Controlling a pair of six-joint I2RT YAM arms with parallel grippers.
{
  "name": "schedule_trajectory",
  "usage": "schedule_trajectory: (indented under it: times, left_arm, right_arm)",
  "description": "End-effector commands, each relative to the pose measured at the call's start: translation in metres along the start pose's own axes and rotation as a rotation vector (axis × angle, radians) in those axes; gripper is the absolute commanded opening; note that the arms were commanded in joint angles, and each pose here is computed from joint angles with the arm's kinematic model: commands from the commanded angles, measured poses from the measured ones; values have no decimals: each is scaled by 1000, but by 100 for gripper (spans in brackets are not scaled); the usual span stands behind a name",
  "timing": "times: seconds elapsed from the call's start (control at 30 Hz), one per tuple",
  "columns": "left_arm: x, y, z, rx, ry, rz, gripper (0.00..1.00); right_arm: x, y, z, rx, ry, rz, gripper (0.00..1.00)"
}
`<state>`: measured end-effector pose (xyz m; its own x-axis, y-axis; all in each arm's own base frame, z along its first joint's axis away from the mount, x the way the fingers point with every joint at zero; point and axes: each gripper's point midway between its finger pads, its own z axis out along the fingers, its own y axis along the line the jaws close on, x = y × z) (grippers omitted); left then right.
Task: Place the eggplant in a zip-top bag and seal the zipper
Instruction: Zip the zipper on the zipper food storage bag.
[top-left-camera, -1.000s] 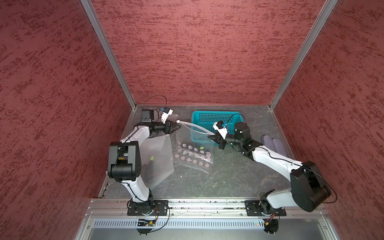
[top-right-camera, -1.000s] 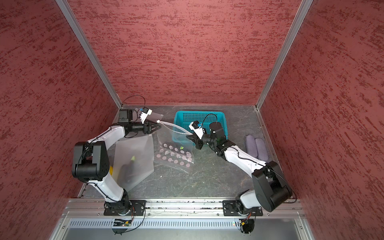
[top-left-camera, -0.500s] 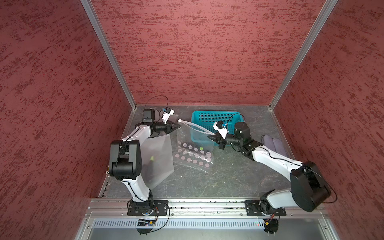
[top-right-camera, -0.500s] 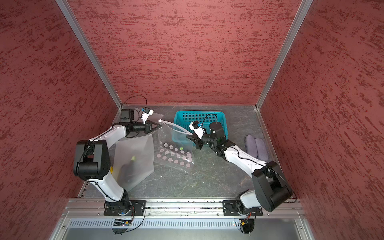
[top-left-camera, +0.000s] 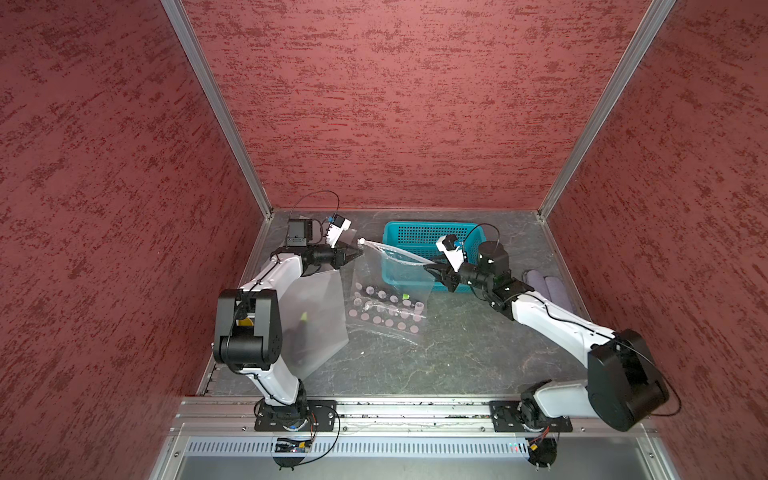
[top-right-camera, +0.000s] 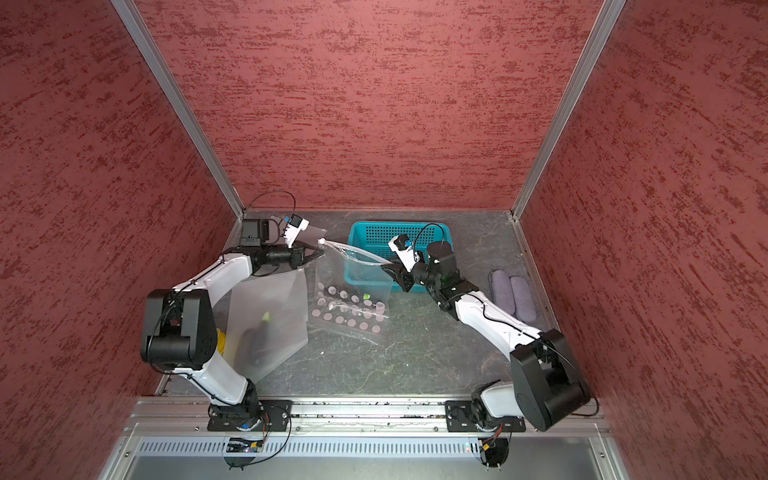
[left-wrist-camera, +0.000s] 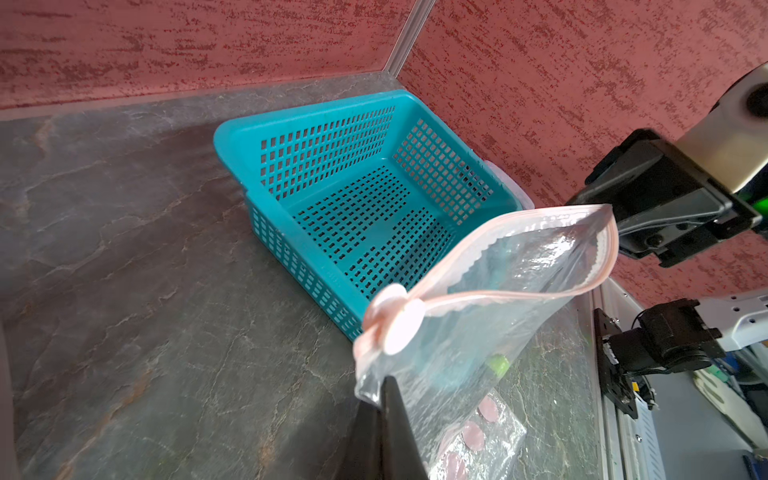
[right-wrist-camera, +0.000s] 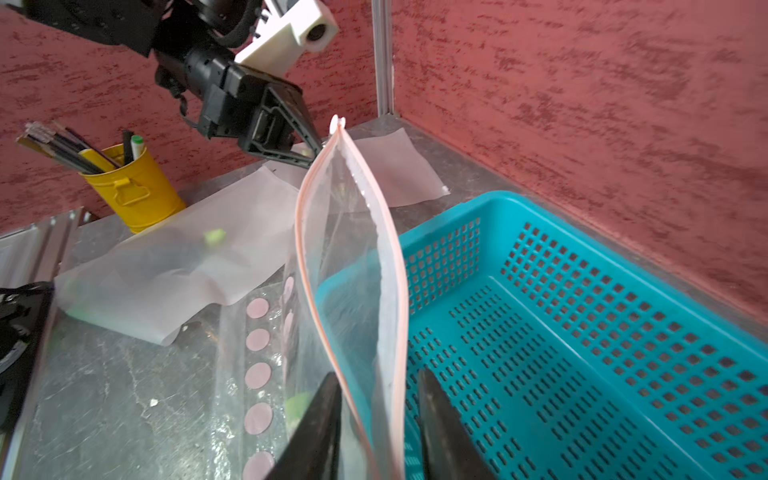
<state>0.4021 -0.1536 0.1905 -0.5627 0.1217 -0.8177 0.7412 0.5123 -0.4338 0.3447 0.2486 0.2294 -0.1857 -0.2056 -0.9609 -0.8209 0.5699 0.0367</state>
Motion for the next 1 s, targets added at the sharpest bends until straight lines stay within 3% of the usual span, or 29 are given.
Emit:
schedule_trajectory:
  times: [0.0,0.2,0.43,0.67,0.97]
  left_arm:
    - [1,-10,5,-60,35,58,0]
    - [0,-31,16,-98,49,110,0]
    - [-13,-64,21,-117,17,179,0]
    - [-15,-92,18,-98,23,219,0]
    - [-6,-106,19,-89,56,233,0]
  right_arm:
    - [-29,-13,-16,89,-38,-53,39]
    - [-57,-18,-32,126,-58,-95,45]
    - [-97,4,-20,-62,-101,-90,52]
    - [-106,30,7,-209,-91,-115,58]
    - [-91,61,42,-402,-25,-94,60]
